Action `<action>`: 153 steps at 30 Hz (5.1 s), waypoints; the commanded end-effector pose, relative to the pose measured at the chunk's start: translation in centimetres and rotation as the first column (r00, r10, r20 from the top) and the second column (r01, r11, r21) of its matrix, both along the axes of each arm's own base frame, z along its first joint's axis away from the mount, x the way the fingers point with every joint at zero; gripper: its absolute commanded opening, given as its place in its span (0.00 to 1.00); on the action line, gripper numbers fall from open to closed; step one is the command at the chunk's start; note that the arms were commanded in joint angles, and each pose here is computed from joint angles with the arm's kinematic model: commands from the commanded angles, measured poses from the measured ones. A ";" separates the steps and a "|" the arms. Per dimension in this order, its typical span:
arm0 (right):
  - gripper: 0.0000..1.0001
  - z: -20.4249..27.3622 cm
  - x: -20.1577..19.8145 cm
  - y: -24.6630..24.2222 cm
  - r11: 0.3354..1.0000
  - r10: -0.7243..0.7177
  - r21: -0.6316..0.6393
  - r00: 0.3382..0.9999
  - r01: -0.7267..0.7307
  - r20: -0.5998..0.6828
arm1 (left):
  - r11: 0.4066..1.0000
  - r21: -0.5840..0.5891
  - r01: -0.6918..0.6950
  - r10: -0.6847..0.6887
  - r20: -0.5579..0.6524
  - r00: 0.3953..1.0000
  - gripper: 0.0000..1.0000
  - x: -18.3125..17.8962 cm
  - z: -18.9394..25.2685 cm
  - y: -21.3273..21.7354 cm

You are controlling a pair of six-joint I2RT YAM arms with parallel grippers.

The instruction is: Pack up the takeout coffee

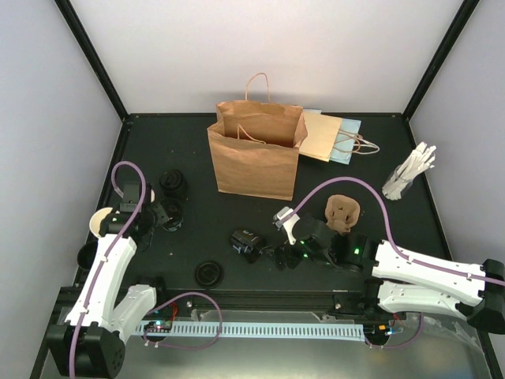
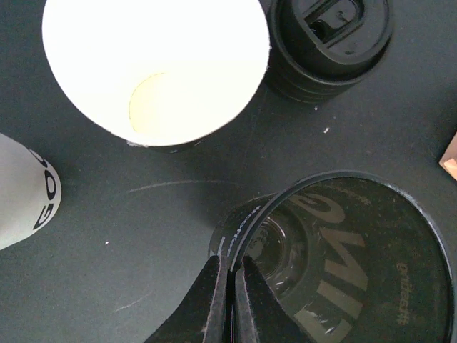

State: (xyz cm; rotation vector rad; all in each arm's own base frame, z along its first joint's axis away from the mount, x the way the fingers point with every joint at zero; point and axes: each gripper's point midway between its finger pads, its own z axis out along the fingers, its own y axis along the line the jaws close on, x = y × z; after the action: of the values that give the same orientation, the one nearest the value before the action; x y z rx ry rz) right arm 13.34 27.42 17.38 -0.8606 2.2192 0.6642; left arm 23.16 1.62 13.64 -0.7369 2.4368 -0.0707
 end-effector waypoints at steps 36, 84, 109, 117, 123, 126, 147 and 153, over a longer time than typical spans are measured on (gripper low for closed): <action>0.89 1.5 0.2 -0.1 0.998 -0.023 0.053 1.000 0.022 0.019 | 0.926 0.002 -0.377 0.377 -0.020 0.926 0.05 -2.5 -2.6 4.2; 0.90 1.8 0.3 0.0 0.998 -0.017 0.053 0.999 0.016 0.027 | 0.943 -0.044 -0.331 0.327 -0.083 0.941 0.59 -3.0 1.2 2.9; 1.00 -0.3 4.6 -4.3 0.939 -0.315 0.072 0.925 0.336 -0.211 | 0.798 -0.242 0.552 -0.555 0.059 0.829 0.99 -4.6 5.0 -15.6; 1.00 -1.2 6.2 -8.9 0.844 -0.532 -0.026 0.829 0.536 -0.172 | 0.648 -0.042 0.761 -0.762 -0.051 0.646 0.96 -6.3 3.7 -23.0; 1.00 -0.2 6.1 -11.0 0.805 -0.580 0.056 0.804 0.590 -0.134 | 0.515 0.203 0.833 -0.785 -0.277 0.554 0.95 -6.7 0.9 -26.1; 1.00 0.6 6.1 -13.0 0.750 -0.644 0.107 0.757 0.653 -0.112 | 0.469 0.265 0.842 -0.768 -0.348 0.537 0.93 -6.8 -0.5 -27.6; 1.00 2.6 5.6 -16.9 0.651 -0.734 0.212 0.676 0.729 -0.067 | 0.368 0.516 0.774 -0.572 -0.531 0.626 0.53 -5.1 -4.9 -28.4; 1.00 2.4 5.7 -17.0 0.649 -0.740 0.196 0.669 0.736 -0.062 | 0.353 0.577 0.737 -0.528 -0.527 0.666 0.28 -4.8 -4.3 -27.8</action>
State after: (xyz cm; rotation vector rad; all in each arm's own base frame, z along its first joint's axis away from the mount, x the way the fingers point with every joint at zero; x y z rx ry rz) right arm 18.66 10.70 19.39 0.1554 2.1872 0.4566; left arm 17.75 -26.27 7.61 0.7201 2.5490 0.7087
